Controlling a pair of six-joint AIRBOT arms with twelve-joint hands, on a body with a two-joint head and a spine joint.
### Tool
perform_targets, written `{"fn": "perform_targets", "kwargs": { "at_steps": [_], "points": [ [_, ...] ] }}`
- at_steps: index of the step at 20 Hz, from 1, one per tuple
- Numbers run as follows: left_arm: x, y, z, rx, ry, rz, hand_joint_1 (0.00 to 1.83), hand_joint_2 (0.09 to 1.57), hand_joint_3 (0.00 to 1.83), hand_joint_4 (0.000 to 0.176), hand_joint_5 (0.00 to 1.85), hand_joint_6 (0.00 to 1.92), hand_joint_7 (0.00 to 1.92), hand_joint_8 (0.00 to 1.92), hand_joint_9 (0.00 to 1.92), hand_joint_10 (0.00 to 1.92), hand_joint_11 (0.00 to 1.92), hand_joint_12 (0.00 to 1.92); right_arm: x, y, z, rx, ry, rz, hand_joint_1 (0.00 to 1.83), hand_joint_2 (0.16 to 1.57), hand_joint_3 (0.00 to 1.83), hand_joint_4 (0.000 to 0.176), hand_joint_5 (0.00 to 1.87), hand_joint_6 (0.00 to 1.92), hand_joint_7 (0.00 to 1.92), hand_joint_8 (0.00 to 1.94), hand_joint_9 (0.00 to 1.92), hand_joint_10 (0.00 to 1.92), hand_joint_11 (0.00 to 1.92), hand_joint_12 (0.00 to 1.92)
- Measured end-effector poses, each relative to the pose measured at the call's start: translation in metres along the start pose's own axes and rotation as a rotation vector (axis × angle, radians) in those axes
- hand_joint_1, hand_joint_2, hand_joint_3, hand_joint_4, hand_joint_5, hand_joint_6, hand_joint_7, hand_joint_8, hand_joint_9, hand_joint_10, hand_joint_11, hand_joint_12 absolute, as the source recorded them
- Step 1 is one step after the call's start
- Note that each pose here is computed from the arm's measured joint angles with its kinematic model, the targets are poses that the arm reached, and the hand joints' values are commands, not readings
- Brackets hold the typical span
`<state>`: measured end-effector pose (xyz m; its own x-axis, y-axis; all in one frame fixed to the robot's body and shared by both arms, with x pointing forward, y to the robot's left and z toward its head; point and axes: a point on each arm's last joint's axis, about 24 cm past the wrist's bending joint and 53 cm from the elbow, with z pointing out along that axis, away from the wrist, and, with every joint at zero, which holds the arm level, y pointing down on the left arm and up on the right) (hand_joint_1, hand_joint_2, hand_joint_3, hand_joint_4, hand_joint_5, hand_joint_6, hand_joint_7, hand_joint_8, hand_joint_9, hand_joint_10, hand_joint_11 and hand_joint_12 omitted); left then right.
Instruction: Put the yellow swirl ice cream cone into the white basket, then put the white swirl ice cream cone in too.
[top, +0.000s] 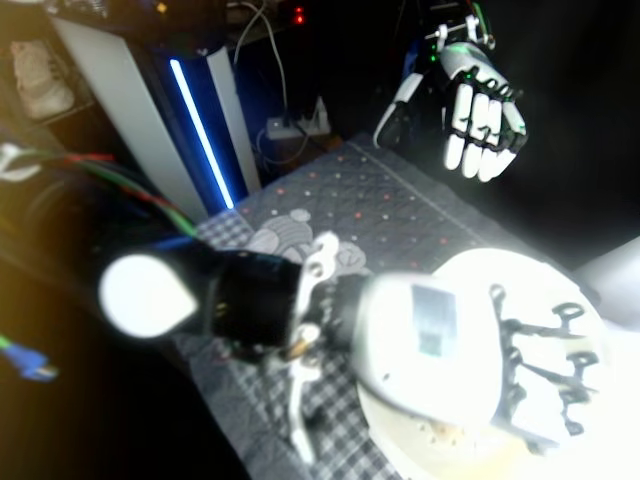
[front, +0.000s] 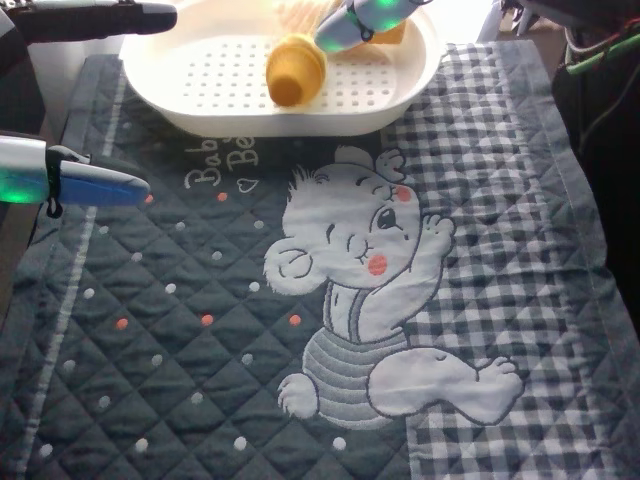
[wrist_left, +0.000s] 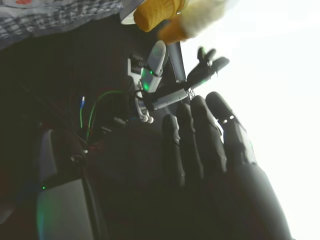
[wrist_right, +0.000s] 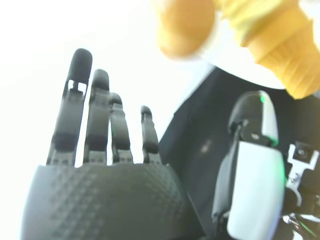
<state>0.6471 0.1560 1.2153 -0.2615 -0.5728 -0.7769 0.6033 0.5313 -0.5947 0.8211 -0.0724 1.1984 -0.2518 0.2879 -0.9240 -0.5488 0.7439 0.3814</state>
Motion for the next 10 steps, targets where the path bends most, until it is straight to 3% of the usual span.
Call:
{"fn": "perform_targets", "kwargs": {
  "at_steps": [1, 2, 3, 4, 5, 6, 8, 9, 10],
  "points": [
    [0.000, 0.000, -0.001, 0.000, 0.000, 0.000, 0.83, 0.80, 0.01, 0.000, 0.47, 0.00, 0.47, 0.00, 0.45, 0.00, 0.05, 1.26, 0.002, 0.003, 0.000, -0.004, 0.005, 0.002, 0.52, 0.85, 0.00, 0.171, 0.00, 0.00, 0.00, 0.00, 0.13, 0.01, 0.00, 0.89],
    [0.001, 0.001, -0.001, -0.001, 0.002, 0.000, 0.83, 0.80, 0.01, 0.000, 0.46, 0.00, 0.47, 0.00, 0.44, 0.00, 0.04, 1.27, 0.003, 0.007, -0.001, -0.015, 0.007, 0.005, 0.51, 0.85, 0.00, 0.174, 0.00, 0.00, 0.02, 0.00, 0.16, 0.02, 0.00, 0.96],
    [0.001, 0.000, -0.001, 0.000, 0.001, -0.001, 0.83, 0.80, 0.01, 0.000, 0.46, 0.00, 0.47, 0.00, 0.43, 0.00, 0.04, 1.26, 0.003, 0.014, -0.004, -0.037, 0.007, 0.005, 0.53, 0.84, 0.00, 0.176, 0.00, 0.00, 0.00, 0.01, 0.03, 0.04, 0.00, 0.48],
    [0.000, 0.000, -0.003, 0.000, -0.003, -0.006, 0.82, 0.80, 0.00, 0.000, 0.44, 0.00, 0.46, 0.00, 0.43, 0.00, 0.06, 1.24, 0.001, 0.018, -0.008, -0.054, 0.005, 0.007, 0.51, 0.86, 0.00, 0.176, 0.00, 0.00, 0.01, 0.00, 0.01, 0.01, 0.00, 0.24],
    [-0.002, 0.001, -0.005, -0.003, -0.008, -0.008, 0.83, 0.81, 0.01, 0.006, 0.41, 0.00, 0.45, 0.00, 0.43, 0.00, 0.07, 1.23, -0.004, 0.024, -0.016, -0.080, -0.007, 0.020, 0.58, 0.87, 0.00, 0.168, 0.00, 0.00, 0.04, 0.01, 0.00, 0.00, 0.00, 0.16],
    [-0.004, 0.002, -0.008, -0.010, -0.012, -0.010, 0.85, 0.80, 0.00, 0.000, 0.50, 0.01, 0.51, 0.01, 0.50, 0.02, 0.09, 1.16, -0.016, 0.028, -0.027, -0.107, -0.034, 0.048, 0.56, 0.85, 0.00, 0.176, 0.00, 0.00, 0.03, 0.01, 0.00, 0.00, 0.00, 0.03],
    [-0.009, 0.000, -0.012, -0.006, -0.033, -0.020, 0.81, 0.80, 0.00, 0.000, 0.49, 0.01, 0.52, 0.01, 0.50, 0.02, 0.07, 1.15, -0.047, 0.029, -0.058, -0.154, -0.109, 0.118, 0.56, 0.82, 0.00, 0.176, 0.00, 0.00, 0.01, 0.00, 0.00, 0.00, 0.00, 0.00],
    [-0.013, -0.002, -0.017, -0.001, -0.042, -0.018, 0.84, 0.80, 0.00, 0.000, 0.50, 0.00, 0.51, 0.00, 0.48, 0.01, 0.04, 1.19, -0.064, 0.031, -0.075, -0.183, -0.151, 0.141, 0.60, 0.84, 0.00, 0.162, 0.00, 0.00, 0.00, 0.00, 0.00, 0.00, 0.00, 0.00],
    [-0.018, -0.003, -0.023, -0.002, -0.059, -0.021, 0.90, 0.78, 0.00, 0.000, 0.44, 0.00, 0.47, 0.00, 0.44, 0.00, 0.03, 1.17, -0.081, 0.038, -0.095, -0.225, -0.193, 0.161, 0.58, 0.84, 0.00, 0.173, 0.00, 0.00, 0.00, 0.00, 0.00, 0.00, 0.00, 0.00]
  ]
}}
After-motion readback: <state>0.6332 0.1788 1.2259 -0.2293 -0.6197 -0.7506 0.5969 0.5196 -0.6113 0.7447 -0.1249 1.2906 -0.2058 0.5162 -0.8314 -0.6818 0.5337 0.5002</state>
